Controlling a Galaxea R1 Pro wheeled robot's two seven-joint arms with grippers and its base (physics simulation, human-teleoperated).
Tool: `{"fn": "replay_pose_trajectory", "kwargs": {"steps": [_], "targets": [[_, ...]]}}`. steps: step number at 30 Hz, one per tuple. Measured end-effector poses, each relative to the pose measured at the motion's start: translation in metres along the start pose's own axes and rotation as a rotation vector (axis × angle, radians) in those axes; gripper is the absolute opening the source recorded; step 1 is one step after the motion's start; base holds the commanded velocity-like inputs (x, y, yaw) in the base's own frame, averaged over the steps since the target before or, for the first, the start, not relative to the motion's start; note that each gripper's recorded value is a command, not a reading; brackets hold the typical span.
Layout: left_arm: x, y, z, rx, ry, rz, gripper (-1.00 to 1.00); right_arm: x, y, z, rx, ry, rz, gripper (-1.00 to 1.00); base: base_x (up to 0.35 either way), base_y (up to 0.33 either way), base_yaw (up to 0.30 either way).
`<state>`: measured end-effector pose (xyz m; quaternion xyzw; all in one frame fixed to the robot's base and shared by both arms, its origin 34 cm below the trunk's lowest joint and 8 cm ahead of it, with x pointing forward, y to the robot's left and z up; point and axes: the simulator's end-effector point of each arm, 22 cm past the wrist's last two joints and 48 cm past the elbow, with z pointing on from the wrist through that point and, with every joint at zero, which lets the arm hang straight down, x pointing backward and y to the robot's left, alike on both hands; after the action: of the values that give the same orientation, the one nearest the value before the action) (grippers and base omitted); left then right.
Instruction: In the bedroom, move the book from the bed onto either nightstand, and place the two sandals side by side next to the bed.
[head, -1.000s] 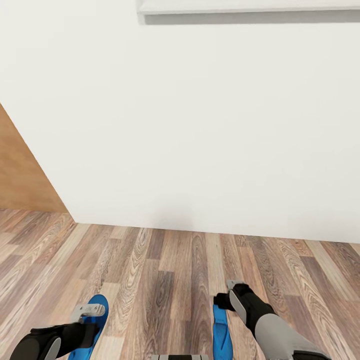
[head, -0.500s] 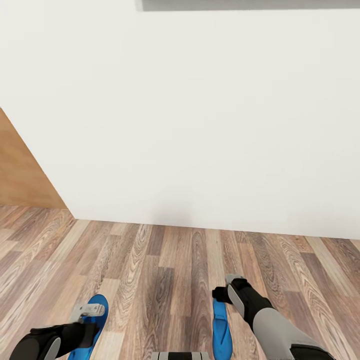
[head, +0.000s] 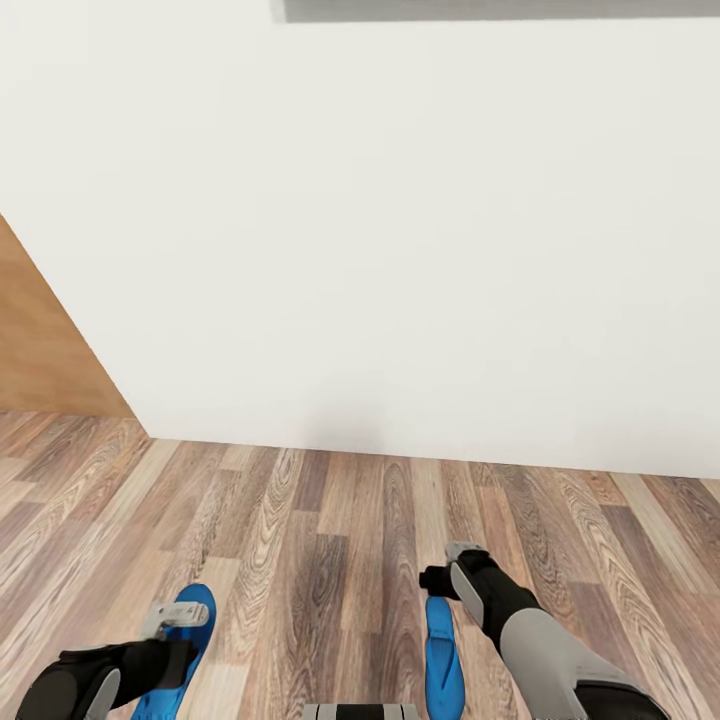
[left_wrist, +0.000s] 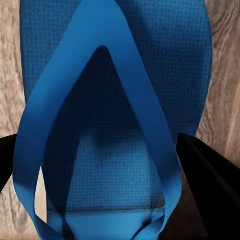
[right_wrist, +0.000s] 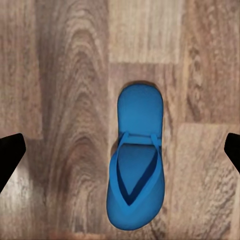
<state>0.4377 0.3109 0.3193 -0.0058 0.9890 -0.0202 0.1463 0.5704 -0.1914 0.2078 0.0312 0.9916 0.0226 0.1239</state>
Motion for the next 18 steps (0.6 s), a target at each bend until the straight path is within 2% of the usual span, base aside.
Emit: {"fn": "replay_pose_trajectory", "kwargs": {"steps": [18], "targets": [[-0.032, 0.001, -0.005, -0.003, -0.038, 0.004, -1.0, -0.001, 0.001, 0.0, -0.001, -0.003, -0.002, 1.0, 0.0, 0.0, 0.0]]}}
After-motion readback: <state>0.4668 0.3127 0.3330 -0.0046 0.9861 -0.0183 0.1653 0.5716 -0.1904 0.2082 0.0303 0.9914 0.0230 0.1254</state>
